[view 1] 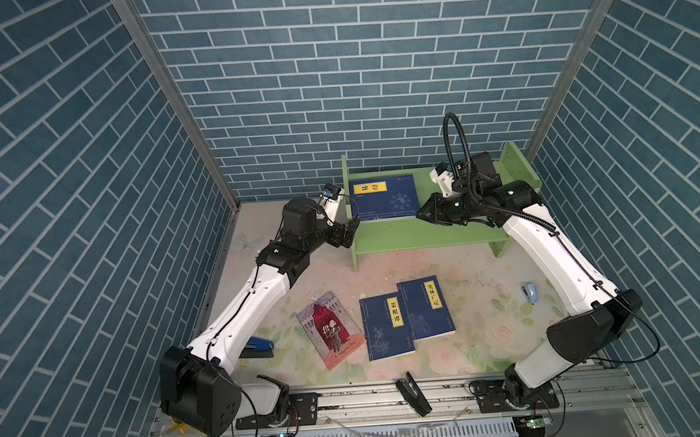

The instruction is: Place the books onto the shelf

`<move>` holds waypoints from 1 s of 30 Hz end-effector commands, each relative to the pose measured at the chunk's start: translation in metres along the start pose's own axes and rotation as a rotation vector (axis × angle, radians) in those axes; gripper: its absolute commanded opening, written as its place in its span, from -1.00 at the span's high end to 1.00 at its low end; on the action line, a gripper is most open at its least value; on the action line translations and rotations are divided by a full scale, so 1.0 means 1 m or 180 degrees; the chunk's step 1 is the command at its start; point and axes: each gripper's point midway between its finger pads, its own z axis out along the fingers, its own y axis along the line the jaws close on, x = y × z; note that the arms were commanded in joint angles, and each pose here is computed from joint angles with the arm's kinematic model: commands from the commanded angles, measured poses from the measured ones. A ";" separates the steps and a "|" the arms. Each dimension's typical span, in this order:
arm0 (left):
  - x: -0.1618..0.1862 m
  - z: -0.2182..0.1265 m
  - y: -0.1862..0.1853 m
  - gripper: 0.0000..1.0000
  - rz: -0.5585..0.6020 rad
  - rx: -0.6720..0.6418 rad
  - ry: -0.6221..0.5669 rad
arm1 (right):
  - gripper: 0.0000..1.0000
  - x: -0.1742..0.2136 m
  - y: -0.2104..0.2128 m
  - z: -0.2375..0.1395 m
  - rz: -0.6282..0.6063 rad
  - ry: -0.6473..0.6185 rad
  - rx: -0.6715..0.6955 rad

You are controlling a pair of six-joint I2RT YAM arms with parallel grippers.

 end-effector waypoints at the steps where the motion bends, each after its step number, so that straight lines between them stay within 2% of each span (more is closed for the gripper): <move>1: -0.017 -0.002 0.003 -0.99 -0.0007 -0.0027 -0.0127 | 0.69 -0.001 0.006 0.007 -0.0096 0.0078 -0.0075; 4: -0.017 -0.002 0.002 -0.99 -0.0005 -0.0027 -0.0130 | 0.76 -0.002 0.006 0.010 -0.0098 0.0104 -0.0074; 17: -0.016 -0.001 0.005 -0.99 0.0017 -0.0071 -0.0128 | 0.75 -0.006 0.004 0.017 -0.0126 0.0155 -0.0034; 24: -0.017 -0.003 0.018 -0.99 0.0016 -0.0281 -0.0128 | 0.58 -0.004 0.009 0.006 -0.0141 0.0093 -0.0089; 30: -0.016 -0.009 0.017 -0.99 -0.0039 -0.0258 -0.0107 | 0.36 -0.001 0.014 -0.014 -0.0176 -0.0073 -0.0114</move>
